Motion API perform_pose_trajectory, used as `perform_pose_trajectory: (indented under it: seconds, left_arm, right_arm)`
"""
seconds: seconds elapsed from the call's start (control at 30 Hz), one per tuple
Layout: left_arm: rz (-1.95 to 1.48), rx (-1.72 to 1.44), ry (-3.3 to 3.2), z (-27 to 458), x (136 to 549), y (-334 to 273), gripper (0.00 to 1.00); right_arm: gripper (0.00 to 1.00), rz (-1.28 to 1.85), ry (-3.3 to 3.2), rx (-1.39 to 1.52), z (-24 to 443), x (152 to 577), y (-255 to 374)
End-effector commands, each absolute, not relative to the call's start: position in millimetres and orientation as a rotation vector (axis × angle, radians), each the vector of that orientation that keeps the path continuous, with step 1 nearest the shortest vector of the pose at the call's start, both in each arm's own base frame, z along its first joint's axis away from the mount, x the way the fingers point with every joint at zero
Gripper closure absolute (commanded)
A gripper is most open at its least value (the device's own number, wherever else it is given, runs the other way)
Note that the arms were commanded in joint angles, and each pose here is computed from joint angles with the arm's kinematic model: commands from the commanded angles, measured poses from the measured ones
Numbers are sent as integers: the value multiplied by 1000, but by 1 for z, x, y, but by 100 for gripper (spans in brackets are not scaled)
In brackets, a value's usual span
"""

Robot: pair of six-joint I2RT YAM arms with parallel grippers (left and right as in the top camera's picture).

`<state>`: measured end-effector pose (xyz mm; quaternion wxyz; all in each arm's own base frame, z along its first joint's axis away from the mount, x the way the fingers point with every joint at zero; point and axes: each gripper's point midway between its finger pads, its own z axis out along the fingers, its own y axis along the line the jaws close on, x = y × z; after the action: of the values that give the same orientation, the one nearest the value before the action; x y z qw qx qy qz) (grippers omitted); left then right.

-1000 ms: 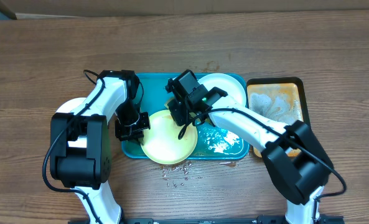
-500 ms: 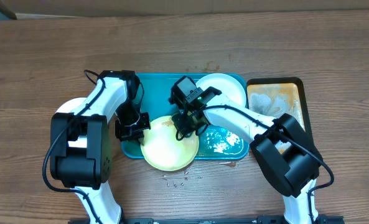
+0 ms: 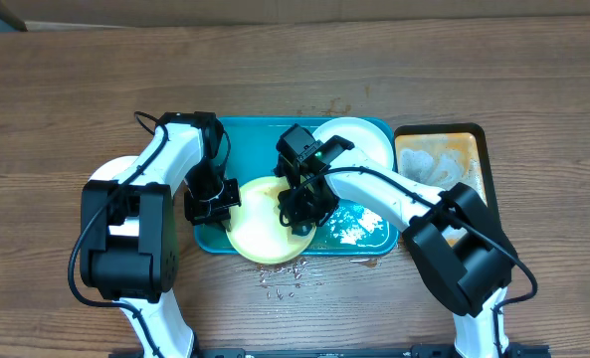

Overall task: Clean dirty plates on tray and stack at the side
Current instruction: 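Scrub the yellow plate with the sponge while the left gripper holds it, then return the sponge to the soapy pan with the right gripper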

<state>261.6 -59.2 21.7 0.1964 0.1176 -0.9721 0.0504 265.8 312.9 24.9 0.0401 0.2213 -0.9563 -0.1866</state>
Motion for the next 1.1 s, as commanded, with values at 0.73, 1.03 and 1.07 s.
perform_pose_trajectory:
  seconds: [0.73,1.03,1.07]
  left_arm:
    - [-187,474,-3107,117,294,-13,96]
    - [-211,527,-3203,142,296,-7,96]
    - [-231,541,-3213,145,295,-4,96]
  right_arm:
    - [96,-104,-3230,-328,95,344,66]
    - [96,-76,-3165,-518,60,331,22]
    - [96,-75,-3164,-526,56,330,21]
